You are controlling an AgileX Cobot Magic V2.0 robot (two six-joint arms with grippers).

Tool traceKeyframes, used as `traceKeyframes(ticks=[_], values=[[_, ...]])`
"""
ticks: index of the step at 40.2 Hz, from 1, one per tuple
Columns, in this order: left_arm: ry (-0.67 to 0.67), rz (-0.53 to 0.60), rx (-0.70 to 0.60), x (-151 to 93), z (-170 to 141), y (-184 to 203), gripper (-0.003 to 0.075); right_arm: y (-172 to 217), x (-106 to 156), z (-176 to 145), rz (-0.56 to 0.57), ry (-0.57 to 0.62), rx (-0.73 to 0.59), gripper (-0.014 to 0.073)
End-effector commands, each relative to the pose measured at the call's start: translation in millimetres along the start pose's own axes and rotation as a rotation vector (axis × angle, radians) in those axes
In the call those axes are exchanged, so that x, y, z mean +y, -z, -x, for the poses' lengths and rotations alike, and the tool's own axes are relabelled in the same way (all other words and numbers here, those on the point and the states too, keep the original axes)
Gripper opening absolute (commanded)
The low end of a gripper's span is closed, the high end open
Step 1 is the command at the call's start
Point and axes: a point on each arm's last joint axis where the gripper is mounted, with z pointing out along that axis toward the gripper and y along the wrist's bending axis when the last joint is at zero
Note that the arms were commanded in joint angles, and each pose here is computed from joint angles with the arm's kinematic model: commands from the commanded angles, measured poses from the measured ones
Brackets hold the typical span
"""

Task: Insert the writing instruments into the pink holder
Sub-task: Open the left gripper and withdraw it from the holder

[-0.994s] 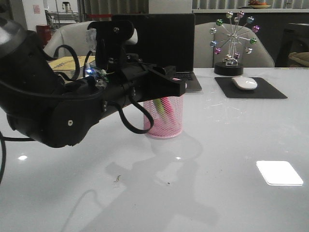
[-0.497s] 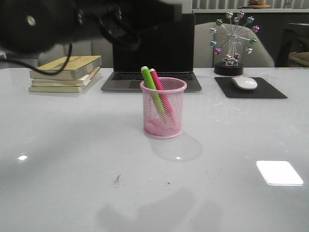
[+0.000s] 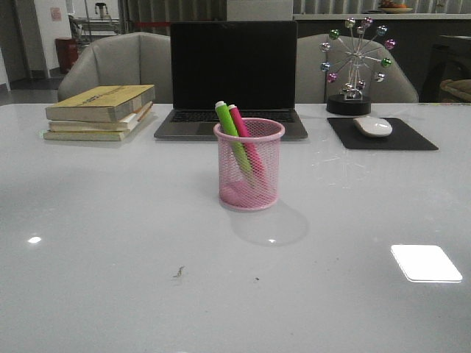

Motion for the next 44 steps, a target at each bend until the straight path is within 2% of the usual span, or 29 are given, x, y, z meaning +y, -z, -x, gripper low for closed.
traceKeyframes(ticks=[1, 10, 17, 36, 44], values=[[-0.022, 0.039, -0.095, 10.9, 32.2, 24.2, 0.0162, 3.7, -4.5, 14.0, -0.045, -0.009, -0.085, 0.0340], [-0.093, 0.148, 0.024, 35.4, 41.6, 63.1, 0.0101, 3.7, -4.5, 14.0, -0.045, -0.009, -0.085, 0.0340], [-0.102, 0.225, 0.035, 47.3, 40.6, 88.3, 0.0100, 3.7, -4.5, 14.0, -0.045, -0.009, -0.085, 0.0340], [-0.086, 0.333, 0.121, 51.4, -22.8, 148.1, 0.0100, 3.7, -4.5, 14.0, -0.045, -0.009, -0.085, 0.0340], [-0.085, 0.339, 0.118, 49.6, -31.1, 156.3, 0.0100, 3.7, -4.5, 14.0, -0.045, -0.009, -0.085, 0.0340]])
